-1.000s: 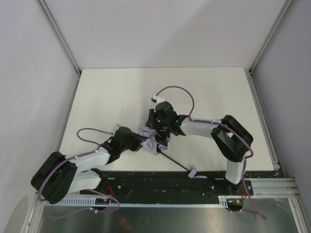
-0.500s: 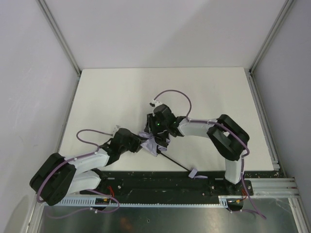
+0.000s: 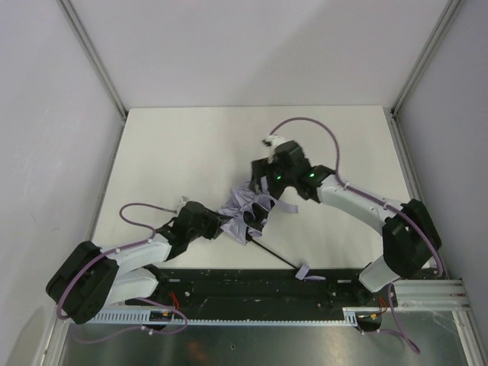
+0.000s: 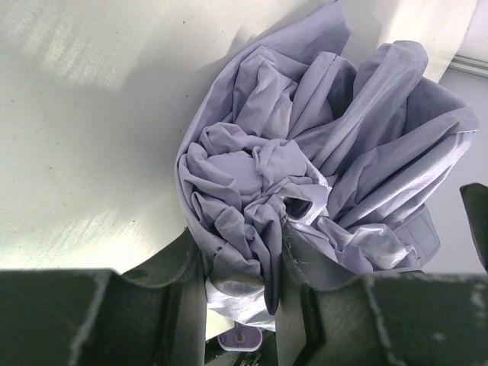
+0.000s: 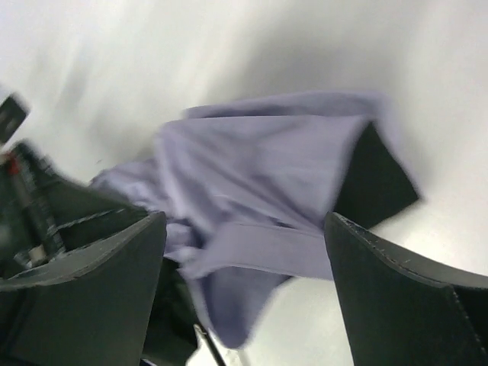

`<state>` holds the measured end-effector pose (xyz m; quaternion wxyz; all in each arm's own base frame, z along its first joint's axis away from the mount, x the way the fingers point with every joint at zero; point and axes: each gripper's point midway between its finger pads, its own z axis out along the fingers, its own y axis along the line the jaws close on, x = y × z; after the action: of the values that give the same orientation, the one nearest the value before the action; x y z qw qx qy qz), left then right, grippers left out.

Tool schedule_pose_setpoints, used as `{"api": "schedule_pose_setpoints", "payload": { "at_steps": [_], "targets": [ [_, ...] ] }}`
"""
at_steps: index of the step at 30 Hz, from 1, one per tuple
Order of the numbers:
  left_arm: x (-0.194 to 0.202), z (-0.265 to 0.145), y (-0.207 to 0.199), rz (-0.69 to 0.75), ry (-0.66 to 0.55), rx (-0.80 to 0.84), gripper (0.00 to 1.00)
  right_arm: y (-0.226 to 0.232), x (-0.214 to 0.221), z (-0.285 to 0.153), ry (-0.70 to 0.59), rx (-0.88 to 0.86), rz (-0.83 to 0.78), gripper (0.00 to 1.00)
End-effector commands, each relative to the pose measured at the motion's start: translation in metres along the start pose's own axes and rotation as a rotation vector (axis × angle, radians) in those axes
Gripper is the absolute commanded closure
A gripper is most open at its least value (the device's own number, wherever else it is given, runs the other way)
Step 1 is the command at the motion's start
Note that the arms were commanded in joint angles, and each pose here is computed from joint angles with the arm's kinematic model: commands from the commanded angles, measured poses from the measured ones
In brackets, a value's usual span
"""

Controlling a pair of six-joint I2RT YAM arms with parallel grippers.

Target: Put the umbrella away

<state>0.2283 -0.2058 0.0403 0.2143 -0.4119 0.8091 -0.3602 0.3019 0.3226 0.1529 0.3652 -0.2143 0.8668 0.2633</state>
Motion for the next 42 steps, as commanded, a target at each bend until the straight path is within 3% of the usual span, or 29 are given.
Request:
{"api": "schedule_pose_setpoints", "payload": {
  "at_steps": [1,5,9,18,25,28,34,37,38,42],
  "targets": [
    [-0.010,0.000,0.017,0.049,-0.063,-0.042,1.00,-0.060,-0.010,-0.038,-0.052,0.150,0.372,0.13],
    [-0.009,0.001,0.018,0.055,-0.058,-0.046,1.00,-0.071,0.006,-0.050,-0.155,0.115,0.754,0.03],
    [-0.008,0.002,0.019,0.053,-0.052,-0.052,1.00,-0.074,0.028,-0.045,-0.235,0.034,1.061,0.01],
    [-0.007,0.001,0.015,0.054,-0.050,-0.040,1.00,-0.087,0.043,-0.012,-0.345,0.007,1.411,0.01],
    [-0.006,0.001,0.013,0.047,-0.048,-0.033,1.00,-0.078,0.064,0.012,-0.359,0.008,1.644,0.02],
    [-0.006,0.000,0.012,0.042,-0.048,-0.030,1.00,-0.086,0.067,0.016,-0.403,0.030,1.650,0.15],
    [-0.006,0.000,0.012,0.045,-0.047,-0.029,1.00,-0.101,0.061,-0.006,-0.487,0.100,1.498,0.54],
    [-0.006,0.001,0.014,0.046,-0.044,-0.033,1.00,-0.108,0.046,-0.021,-0.539,0.102,1.378,0.88],
    [-0.005,0.001,0.015,0.046,-0.041,-0.037,1.00,-0.109,0.036,-0.026,-0.565,0.081,1.326,0.94],
    [-0.005,0.000,0.016,0.044,-0.042,-0.037,1.00,-0.097,-0.018,-0.037,-0.614,-0.075,1.096,1.00]
  ]
}}
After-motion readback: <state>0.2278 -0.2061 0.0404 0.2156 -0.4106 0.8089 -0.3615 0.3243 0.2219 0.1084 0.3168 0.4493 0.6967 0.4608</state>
